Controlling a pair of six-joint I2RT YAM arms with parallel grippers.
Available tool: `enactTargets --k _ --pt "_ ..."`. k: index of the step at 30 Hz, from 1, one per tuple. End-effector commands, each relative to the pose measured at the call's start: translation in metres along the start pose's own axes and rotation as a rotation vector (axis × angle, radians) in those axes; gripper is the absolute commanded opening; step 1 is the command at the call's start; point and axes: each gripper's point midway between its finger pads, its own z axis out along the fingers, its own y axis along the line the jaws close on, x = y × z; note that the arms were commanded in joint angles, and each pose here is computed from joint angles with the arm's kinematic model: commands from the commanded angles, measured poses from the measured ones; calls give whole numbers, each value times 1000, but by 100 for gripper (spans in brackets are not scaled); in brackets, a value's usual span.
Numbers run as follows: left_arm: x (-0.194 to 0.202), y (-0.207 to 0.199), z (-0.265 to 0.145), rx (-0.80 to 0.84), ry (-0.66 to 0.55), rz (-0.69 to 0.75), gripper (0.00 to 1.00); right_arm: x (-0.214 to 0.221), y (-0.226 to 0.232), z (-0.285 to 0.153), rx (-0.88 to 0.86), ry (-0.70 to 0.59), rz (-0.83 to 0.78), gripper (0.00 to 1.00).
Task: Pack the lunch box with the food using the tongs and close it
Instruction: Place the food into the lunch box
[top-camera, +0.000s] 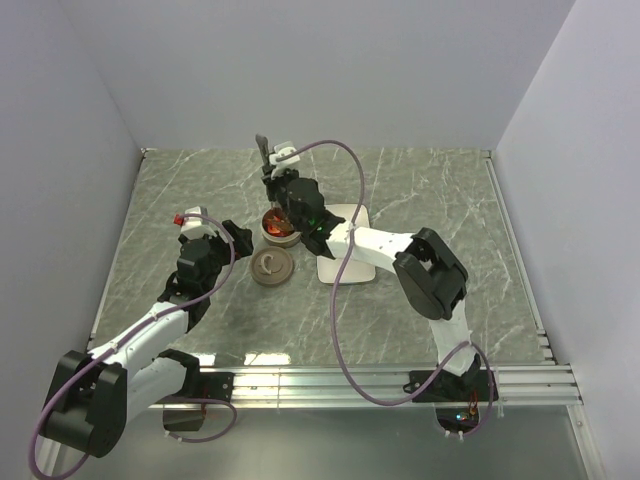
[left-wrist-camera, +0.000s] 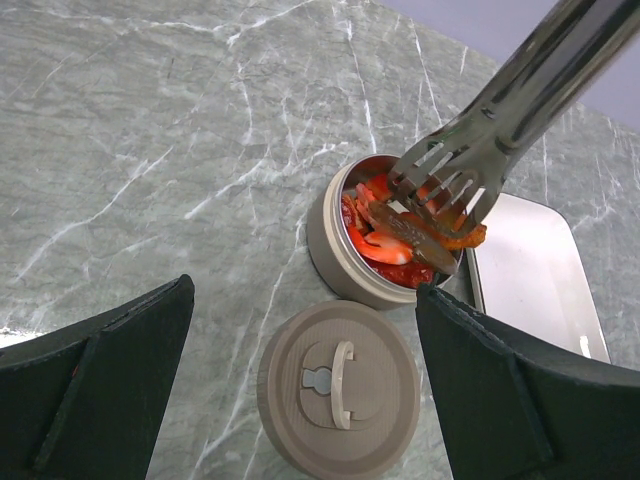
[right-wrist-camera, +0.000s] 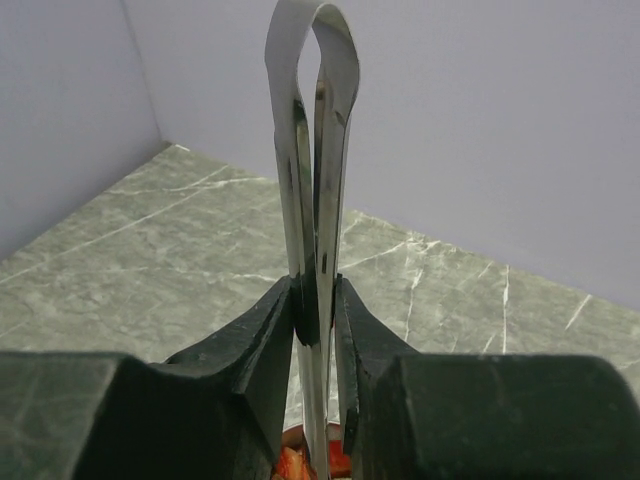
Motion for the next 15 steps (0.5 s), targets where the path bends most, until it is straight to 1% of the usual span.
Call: enactTargets --k 1,2,5,11,15 --pt "-15 -7 0 27 -50 -16 99 -25 1 9 6 -49 13 23" --pt "-15 -8 0 29 -50 -15 99 -24 2 8 4 -48 11 27" --pt "-15 -8 0 29 -50 -15 99 -27 0 7 11 -53 9 31" --pt "-15 -7 0 27 -50 -15 99 -44 -6 0 24 -88 13 31" --pt "-15 -8 0 28 -51 -15 99 -65 -14 -17 33 -137 27 31"
